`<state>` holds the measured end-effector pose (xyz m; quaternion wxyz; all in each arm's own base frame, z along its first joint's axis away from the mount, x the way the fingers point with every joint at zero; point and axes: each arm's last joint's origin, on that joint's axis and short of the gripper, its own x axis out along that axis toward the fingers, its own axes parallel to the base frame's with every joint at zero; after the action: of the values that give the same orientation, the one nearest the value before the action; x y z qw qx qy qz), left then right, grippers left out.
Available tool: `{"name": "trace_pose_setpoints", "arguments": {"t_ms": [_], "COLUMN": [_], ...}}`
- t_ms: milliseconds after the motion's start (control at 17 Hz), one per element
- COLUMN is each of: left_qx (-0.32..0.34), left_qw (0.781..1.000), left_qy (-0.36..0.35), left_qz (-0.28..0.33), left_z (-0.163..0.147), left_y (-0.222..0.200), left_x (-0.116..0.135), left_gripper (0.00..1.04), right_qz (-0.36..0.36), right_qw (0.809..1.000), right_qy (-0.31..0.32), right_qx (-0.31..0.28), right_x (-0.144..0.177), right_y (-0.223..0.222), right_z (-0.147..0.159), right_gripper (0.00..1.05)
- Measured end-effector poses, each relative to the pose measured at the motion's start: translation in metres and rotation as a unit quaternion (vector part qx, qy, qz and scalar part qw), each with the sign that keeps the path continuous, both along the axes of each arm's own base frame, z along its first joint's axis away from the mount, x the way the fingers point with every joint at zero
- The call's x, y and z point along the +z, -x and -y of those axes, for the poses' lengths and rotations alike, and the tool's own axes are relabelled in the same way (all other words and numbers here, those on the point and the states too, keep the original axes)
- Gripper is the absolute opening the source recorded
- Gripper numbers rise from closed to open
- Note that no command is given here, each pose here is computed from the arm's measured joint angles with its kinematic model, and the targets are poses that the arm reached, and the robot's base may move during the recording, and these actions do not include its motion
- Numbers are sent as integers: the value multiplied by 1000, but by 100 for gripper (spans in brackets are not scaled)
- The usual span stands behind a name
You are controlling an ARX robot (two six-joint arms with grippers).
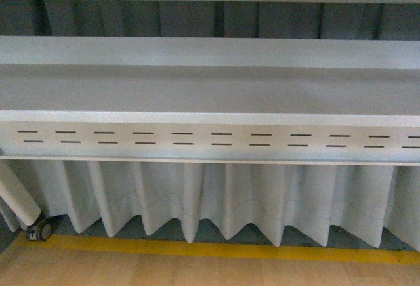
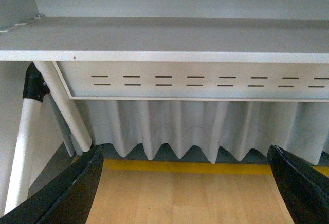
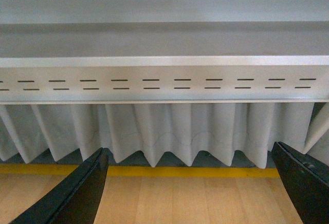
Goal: Wind up and store yellow beetle toy
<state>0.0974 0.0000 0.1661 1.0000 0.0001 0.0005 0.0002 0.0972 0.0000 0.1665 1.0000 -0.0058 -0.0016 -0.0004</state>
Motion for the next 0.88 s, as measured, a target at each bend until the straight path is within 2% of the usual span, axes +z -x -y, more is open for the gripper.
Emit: {"name": "trace_pose_setpoints", "arguments": {"t_ms": [882], "left_qx": [0], "left_qw": [1000], "left_qy": [0], "left_qz": [0], "left_z": [0], "left_y": [0], "left_x": [0], "left_gripper": [98], "right_qz": [0], "right_qw": [1000], "right_qy": [0], "right_qx": [0], "right_x": [0], "right_y": [0], "right_z": [0], "right_gripper": [98]}}
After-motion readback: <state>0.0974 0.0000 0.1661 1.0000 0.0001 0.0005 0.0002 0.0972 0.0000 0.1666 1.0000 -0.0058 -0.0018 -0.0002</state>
